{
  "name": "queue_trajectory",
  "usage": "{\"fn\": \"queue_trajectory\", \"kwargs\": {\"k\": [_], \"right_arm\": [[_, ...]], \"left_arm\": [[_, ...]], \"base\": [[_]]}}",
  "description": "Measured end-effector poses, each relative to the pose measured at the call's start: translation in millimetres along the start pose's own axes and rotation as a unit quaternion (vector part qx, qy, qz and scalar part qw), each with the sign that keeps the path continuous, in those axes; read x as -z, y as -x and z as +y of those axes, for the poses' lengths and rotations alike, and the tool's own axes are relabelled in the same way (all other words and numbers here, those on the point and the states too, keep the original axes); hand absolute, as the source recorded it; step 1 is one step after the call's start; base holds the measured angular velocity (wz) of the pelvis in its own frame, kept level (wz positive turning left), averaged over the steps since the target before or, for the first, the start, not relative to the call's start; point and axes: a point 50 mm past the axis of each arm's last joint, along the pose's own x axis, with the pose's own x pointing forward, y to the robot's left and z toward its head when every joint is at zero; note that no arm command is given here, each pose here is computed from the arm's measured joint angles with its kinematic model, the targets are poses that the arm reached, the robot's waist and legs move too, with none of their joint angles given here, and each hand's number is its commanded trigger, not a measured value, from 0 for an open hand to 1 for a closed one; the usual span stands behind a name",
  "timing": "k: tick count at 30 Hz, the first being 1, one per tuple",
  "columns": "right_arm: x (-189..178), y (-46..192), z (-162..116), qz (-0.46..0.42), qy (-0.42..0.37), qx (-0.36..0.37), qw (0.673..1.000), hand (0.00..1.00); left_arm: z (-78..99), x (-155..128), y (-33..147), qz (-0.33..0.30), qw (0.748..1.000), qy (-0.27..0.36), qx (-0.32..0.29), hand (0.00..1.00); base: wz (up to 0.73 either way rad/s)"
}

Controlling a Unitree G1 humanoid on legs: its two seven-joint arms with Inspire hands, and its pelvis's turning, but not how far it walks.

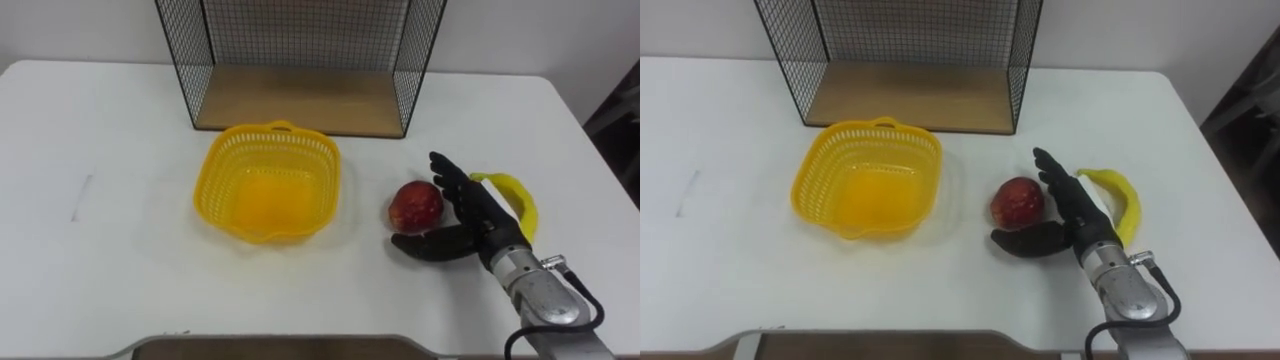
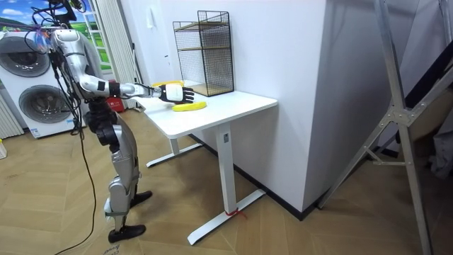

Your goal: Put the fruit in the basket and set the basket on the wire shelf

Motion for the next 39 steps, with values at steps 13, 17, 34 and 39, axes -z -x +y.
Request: {"fn": "queue_trajectory", "kwargs": {"k": [13,17,34,39], "right_arm": [[-3.7,-13.8,-11.3,0.025,0.124,0.012,0.992,1.00],[-5.4,-15.8,-14.5,0.034,0.154,0.024,0.987,1.00],[-6.0,-15.3,-15.4,0.033,0.085,0.029,0.995,1.00],[-23.5,-13.3,-14.6,-0.005,0.054,0.025,0.998,1.00]], "left_arm": [[-4.2,4.5,-0.8,0.029,0.999,-0.004,0.030,0.00],[-4.6,6.3,-0.9,0.039,0.999,-0.009,0.033,0.00],[-1.4,-2.8,-2.5,0.026,0.999,-0.018,0.028,0.00],[0.0,-5.0,-2.5,0.020,0.999,-0.020,0.026,0.00]], "base": [[0.03],[0.02],[0.00],[0.00]]}}
